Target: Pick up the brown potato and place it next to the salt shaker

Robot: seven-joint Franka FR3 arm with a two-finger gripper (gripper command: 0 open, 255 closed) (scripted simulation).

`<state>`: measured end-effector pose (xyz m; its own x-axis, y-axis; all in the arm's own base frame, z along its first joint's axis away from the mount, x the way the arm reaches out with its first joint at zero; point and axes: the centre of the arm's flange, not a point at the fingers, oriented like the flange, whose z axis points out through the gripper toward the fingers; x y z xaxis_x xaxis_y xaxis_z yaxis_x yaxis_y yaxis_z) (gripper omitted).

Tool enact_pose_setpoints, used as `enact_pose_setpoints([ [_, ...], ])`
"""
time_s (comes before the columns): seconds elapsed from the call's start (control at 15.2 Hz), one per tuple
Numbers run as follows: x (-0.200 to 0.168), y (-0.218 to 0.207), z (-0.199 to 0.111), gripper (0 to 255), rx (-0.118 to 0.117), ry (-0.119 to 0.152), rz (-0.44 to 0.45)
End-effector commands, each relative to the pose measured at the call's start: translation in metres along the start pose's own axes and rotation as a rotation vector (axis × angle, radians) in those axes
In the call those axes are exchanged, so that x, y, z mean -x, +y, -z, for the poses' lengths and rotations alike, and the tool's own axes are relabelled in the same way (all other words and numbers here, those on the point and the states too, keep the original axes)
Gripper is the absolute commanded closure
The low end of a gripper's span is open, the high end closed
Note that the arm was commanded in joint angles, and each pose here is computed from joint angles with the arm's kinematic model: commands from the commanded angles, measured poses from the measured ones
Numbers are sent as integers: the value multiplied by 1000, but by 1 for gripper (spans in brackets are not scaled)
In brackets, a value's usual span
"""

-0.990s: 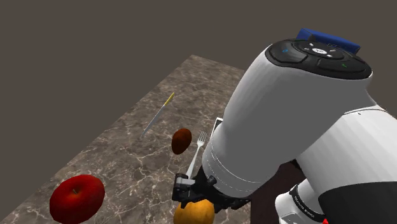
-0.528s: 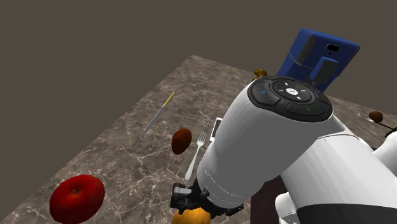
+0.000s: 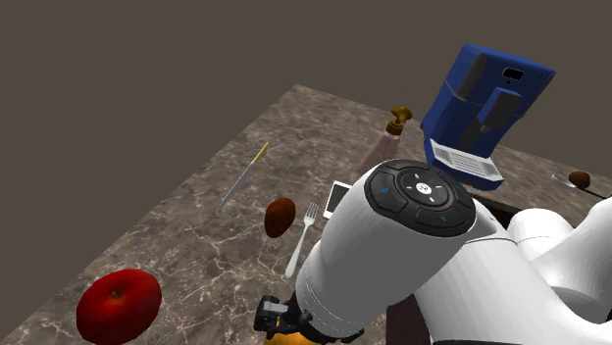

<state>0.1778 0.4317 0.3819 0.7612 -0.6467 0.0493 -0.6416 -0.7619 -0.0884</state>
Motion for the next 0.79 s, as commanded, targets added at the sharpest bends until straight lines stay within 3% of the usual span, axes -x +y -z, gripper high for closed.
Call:
enact_pose_setpoints([
  [0.0, -1, 5, -17, 255, 19, 1, 1],
  [0.2, 0, 7, -33, 255, 19, 1, 1],
  [0.66, 0, 7, -33, 255, 19, 1, 1],
  [0.73, 0, 6, -34, 0, 19, 1, 1],
])
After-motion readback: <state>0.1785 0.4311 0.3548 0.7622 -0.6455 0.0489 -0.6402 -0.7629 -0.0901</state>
